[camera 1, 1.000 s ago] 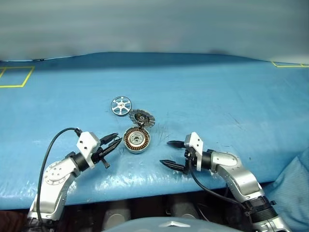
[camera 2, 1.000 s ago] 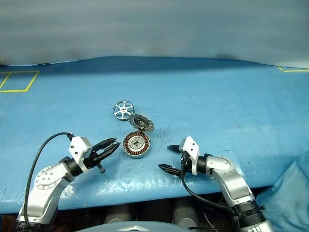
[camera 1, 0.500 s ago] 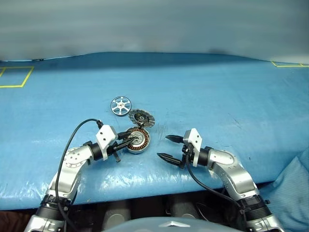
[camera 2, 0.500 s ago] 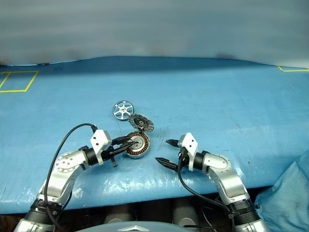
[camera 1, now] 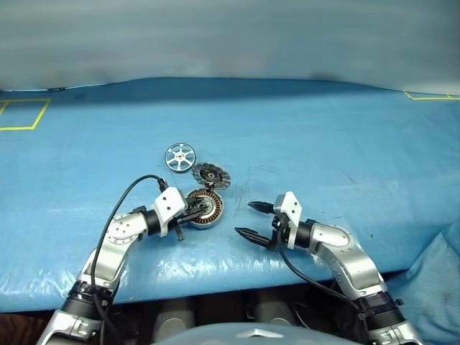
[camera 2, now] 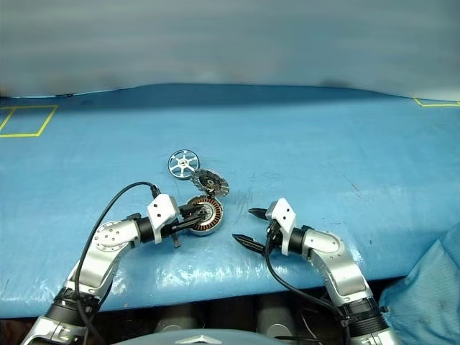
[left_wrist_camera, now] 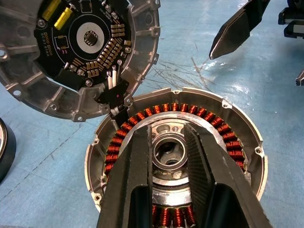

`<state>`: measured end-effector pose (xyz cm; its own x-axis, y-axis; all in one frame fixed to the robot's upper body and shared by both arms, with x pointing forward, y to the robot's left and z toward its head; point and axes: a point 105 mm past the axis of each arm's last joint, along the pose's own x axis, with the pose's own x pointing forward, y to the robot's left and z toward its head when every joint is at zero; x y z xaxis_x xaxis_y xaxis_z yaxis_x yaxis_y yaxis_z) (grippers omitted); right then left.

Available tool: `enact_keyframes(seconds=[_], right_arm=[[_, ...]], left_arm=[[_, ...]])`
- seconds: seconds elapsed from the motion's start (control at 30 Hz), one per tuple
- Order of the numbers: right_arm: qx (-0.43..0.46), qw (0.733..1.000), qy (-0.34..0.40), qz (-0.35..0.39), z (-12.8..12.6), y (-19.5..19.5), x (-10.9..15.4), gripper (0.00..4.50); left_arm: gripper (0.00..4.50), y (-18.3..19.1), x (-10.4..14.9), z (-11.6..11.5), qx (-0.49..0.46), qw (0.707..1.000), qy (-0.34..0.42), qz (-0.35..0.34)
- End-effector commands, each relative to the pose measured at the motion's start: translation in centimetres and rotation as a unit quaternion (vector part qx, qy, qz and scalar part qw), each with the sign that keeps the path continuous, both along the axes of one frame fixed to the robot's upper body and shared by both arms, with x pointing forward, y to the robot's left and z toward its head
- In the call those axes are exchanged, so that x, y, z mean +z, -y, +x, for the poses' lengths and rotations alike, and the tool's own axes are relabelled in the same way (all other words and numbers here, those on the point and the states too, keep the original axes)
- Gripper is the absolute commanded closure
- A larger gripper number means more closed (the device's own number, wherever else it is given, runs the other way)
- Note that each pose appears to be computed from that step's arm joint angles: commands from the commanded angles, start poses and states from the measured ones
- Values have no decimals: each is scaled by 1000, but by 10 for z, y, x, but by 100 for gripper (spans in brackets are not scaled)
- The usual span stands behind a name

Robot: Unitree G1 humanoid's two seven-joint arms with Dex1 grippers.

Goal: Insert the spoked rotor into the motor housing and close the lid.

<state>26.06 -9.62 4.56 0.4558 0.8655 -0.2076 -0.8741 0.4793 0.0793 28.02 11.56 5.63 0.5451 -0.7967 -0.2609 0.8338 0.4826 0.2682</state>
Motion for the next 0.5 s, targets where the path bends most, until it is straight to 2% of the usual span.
enact_keyframes(seconds=[0.03,0.5], right_arm=[[3,1000,22,15,1,-2,13,0],[2,1000,18,15,1,-1,13,0]], left_arm=[[387,4,1,3,2,1000,11,2],[387,11,-4,10,0,1000,9,8]])
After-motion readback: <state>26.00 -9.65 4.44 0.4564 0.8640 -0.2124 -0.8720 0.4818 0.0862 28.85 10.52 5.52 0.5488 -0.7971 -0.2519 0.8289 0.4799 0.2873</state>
